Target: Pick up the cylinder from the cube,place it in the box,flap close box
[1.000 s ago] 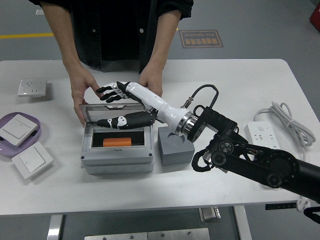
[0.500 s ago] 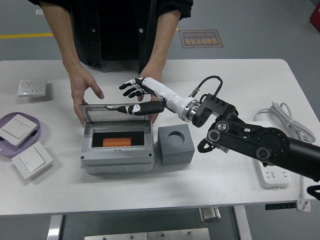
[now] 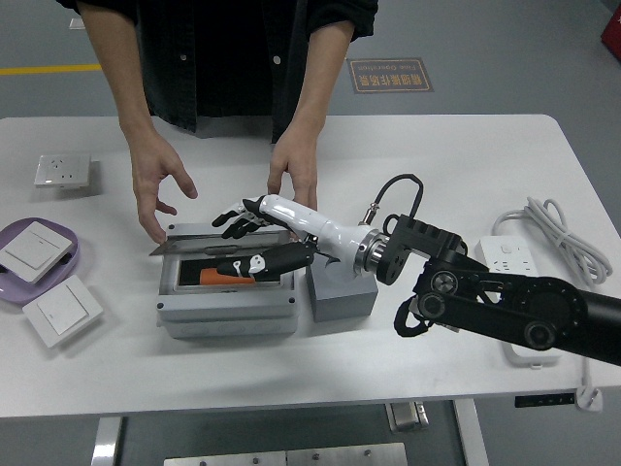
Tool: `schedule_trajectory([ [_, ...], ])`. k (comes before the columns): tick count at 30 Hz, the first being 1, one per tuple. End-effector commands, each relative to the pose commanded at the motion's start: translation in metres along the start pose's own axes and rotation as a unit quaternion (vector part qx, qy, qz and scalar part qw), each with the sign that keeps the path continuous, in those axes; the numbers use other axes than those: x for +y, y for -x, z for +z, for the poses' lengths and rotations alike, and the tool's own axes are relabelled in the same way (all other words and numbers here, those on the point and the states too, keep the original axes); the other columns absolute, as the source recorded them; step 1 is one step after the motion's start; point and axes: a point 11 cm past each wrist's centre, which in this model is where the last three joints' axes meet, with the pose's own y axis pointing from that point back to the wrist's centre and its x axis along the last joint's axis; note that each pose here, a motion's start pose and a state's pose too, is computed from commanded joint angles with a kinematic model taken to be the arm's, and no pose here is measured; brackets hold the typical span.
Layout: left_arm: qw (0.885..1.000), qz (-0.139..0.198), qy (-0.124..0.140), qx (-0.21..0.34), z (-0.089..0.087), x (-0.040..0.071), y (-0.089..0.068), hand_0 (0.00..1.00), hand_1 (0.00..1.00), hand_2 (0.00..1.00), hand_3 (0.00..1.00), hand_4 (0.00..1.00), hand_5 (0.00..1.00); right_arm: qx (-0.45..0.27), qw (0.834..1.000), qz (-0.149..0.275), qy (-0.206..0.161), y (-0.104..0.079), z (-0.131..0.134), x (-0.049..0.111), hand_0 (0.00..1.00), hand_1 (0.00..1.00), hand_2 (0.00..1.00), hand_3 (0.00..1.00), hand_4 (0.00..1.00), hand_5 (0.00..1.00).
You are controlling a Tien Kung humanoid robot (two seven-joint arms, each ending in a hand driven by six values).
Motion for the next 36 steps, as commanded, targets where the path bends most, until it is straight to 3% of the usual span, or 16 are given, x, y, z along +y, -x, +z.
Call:
schedule_trajectory([
  [5, 1.000, -0.001, 0.000, 0.001, 0.000, 0.000, 0.001, 0.669, 0.682, 0.656, 0.677, 0.657, 0.259, -0.035, 0.999, -0.023, 0.020, 0.009, 0.013, 0.000, 0.762, 0.694, 0.689, 0.742, 0.854, 0.394],
  [11, 1.000, -0.002, -0.003, 0.003, -0.004, 0.000, 0.002, 0.669, 0.682, 0.657, 0.678, 0.662, 0.255, -0.058, 0.998, 0.017, 0.001, -0.006, 0.009, 0.009, 0.765, 0.698, 0.699, 0.753, 0.845, 0.421],
  [17, 1.000, -0.002, -0.006, 0.006, -0.009, -0.001, 0.003, 0.668, 0.682, 0.657, 0.678, 0.663, 0.253, -0.035, 0.996, 0.078, -0.027, -0.033, -0.003, 0.036, 0.775, 0.707, 0.707, 0.757, 0.810, 0.447],
  [20, 1.000, -0.002, -0.009, 0.008, -0.013, -0.001, 0.003, 0.669, 0.682, 0.658, 0.679, 0.664, 0.252, -0.029, 0.991, 0.128, -0.039, -0.053, -0.003, 0.054, 0.774, 0.706, 0.703, 0.754, 0.803, 0.457],
  [29, 1.000, -0.002, -0.019, 0.010, -0.025, -0.001, 0.007, 0.669, 0.682, 0.658, 0.679, 0.665, 0.251, -0.086, 0.967, 0.237, -0.044, -0.099, 0.027, 0.091, 0.774, 0.706, 0.702, 0.749, 0.816, 0.454],
  [31, 1.000, -0.002, -0.018, 0.010, -0.025, -0.001, 0.006, 0.669, 0.682, 0.658, 0.679, 0.665, 0.251, -0.094, 0.962, 0.254, -0.045, -0.106, 0.031, 0.099, 0.774, 0.706, 0.702, 0.749, 0.816, 0.454],
  [32, 1.000, -0.002, -0.018, 0.010, -0.025, -0.001, 0.006, 0.669, 0.682, 0.658, 0.679, 0.666, 0.252, -0.098, 0.959, 0.264, -0.046, -0.109, 0.034, 0.103, 0.773, 0.694, 0.649, 0.722, 0.839, 0.442],
  [36, 1.000, -0.002, -0.020, 0.009, -0.028, -0.001, 0.006, 0.669, 0.682, 0.658, 0.679, 0.666, 0.252, -0.127, 0.944, 0.301, -0.041, -0.117, 0.054, 0.125, 0.773, 0.694, 0.649, 0.722, 0.839, 0.442],
])
